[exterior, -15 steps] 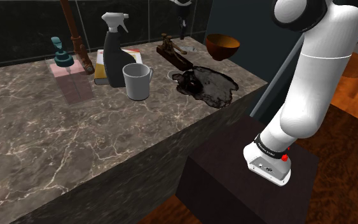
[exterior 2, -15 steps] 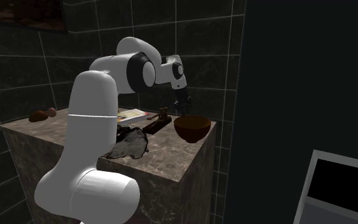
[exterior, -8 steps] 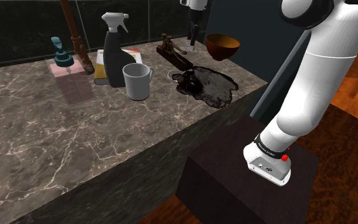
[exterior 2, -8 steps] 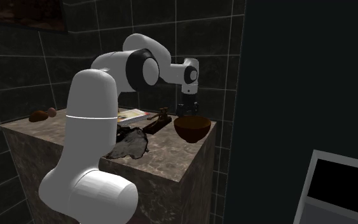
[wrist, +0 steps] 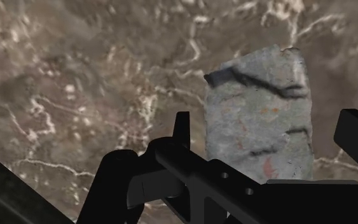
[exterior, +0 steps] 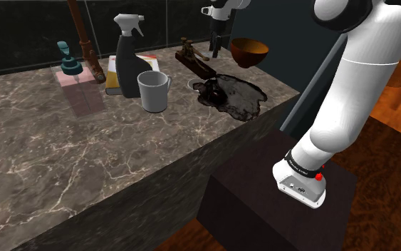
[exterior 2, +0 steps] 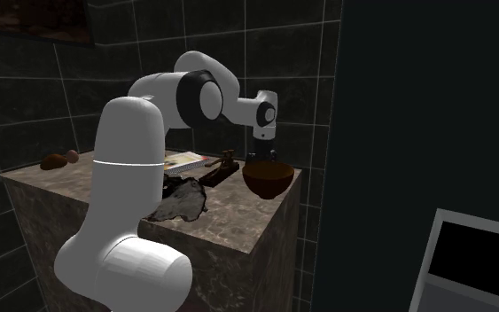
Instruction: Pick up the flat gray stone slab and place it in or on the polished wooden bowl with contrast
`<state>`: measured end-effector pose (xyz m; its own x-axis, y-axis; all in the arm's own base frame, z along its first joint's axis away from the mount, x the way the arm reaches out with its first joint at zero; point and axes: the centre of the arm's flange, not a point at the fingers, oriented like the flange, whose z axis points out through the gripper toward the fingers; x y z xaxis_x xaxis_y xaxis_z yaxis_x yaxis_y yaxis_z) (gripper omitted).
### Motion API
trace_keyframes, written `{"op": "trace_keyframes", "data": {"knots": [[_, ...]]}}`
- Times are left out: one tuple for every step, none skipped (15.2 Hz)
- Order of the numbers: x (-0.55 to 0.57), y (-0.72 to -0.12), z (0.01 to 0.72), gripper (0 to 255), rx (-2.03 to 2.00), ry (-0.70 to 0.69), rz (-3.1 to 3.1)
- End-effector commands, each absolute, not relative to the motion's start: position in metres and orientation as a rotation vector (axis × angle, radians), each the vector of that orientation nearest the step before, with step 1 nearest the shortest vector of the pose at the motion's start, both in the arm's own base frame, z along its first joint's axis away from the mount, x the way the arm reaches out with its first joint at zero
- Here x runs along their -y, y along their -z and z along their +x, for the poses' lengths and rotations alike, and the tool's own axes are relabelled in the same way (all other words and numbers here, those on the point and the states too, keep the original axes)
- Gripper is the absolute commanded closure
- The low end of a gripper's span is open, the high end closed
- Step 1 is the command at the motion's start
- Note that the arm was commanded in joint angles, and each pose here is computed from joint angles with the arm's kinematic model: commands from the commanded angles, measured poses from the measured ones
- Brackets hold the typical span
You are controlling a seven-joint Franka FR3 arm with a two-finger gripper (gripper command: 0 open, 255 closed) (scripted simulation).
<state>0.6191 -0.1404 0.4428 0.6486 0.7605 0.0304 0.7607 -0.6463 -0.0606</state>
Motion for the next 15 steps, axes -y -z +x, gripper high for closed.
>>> {"op": "trace_keyframes", "data": {"knots": [[0.1401, -0.4419, 0.6193, 0, 1.289, 0.004, -2.791], [0.1401, -0.4419, 0.6193, 0, 1.289, 0.004, -2.791], [0.1401, -0.4419, 0.6193, 0, 1.289, 0.004, -2.791], [0.1401, -0.4419, 0.6193, 0, 1.289, 0.004, -2.791], [0.1401, -0.4419, 0.6192, 0, 1.289, 0.004, -2.791], [0.1401, -0.4419, 0.6192, 0, 1.289, 0.004, -2.791], [0.1401, -0.4419, 0.6192, 255, 1.289, 0.004, -2.791], [0.1401, -0.4419, 0.6192, 255, 1.289, 0.004, -2.791], [0.1402, -0.4419, 0.6192, 255, 1.289, 0.004, -2.791], [0.1403, -0.4419, 0.6191, 255, 1.289, 0.004, -2.791], [0.1403, -0.442, 0.6192, 255, 1.289, 0.004, -2.791], [0.1403, -0.442, 0.6192, 255, 1.289, 0.004, -2.79], [0.1403, -0.442, 0.6192, 255, 1.289, 0.004, -2.791], [0.1403, -0.442, 0.6192, 255, 1.289, 0.004, -2.791], [0.1403, -0.442, 0.6191, 255, 1.289, 0.004, -2.791]]}}
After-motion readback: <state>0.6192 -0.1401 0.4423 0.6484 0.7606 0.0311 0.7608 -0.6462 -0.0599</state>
